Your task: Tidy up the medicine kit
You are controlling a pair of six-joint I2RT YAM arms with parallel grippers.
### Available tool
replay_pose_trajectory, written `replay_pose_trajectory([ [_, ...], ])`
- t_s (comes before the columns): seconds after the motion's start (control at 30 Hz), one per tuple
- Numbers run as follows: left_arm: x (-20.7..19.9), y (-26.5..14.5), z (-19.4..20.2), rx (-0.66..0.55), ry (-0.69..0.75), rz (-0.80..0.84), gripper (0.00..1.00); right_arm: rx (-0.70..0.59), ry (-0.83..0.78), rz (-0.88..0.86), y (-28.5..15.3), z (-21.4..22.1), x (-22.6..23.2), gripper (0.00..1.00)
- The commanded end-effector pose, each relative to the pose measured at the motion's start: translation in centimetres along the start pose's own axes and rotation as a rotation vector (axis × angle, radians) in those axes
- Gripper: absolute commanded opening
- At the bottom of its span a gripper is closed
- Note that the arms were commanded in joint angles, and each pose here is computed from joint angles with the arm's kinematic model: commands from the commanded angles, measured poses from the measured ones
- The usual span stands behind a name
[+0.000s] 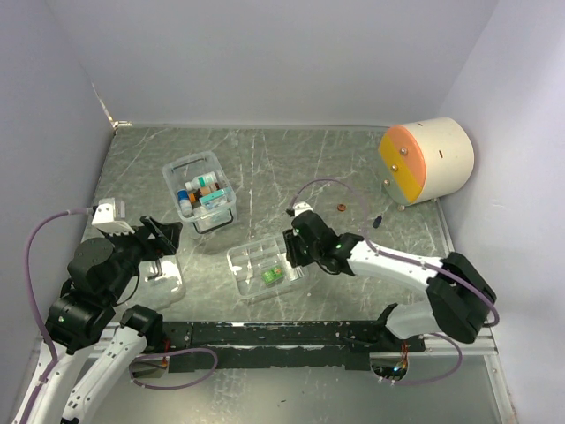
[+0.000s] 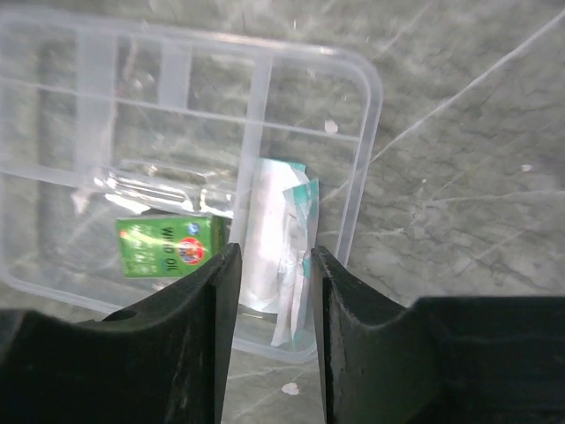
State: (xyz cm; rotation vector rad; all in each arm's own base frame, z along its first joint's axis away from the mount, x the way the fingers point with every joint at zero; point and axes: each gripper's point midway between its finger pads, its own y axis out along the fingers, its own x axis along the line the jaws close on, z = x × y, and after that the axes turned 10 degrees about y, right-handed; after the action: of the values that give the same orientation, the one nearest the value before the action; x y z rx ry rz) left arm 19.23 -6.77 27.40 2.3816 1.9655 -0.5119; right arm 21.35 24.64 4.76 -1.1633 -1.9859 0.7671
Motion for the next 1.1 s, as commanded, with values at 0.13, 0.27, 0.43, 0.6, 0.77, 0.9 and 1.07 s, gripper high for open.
replay_pose_trajectory([
  [0.13,-0.2,0.0,-0.4,-0.022,0.004,0.012,0.93,-0.303,0.164,0.174,-5.1,-7.9,-1.8,0.41],
  [0.27,-0.3,0.0,-0.4,-0.021,0.004,0.015,0.93,-0.35,0.232,0.31,-5.5,-9.2,-5.1,0.51],
  [0.43,-0.3,0.0,-0.4,-0.022,0.005,0.02,0.93,-0.338,0.333,0.399,-4.5,-10.4,-9.8,0.56],
  [0.6,-0.5,0.1,-0.3,-0.016,0.01,0.03,0.93,-0.299,0.39,0.483,-2.8,-10.3,-14.0,0.57],
  [0.77,-0.7,0.6,0.0,0.007,0.019,0.036,0.93,-0.278,0.45,0.566,-1.2,-10.8,-17.3,0.57],
  [0.9,-0.7,0.7,0.1,0.014,0.02,0.031,0.92,-0.245,0.455,0.596,0.4,-10.7,-19.3,0.56],
  [1.07,-0.5,0.5,-0.1,0.002,0.015,0.024,0.92,-0.197,0.458,0.584,2.3,-10.2,-20.6,0.52],
])
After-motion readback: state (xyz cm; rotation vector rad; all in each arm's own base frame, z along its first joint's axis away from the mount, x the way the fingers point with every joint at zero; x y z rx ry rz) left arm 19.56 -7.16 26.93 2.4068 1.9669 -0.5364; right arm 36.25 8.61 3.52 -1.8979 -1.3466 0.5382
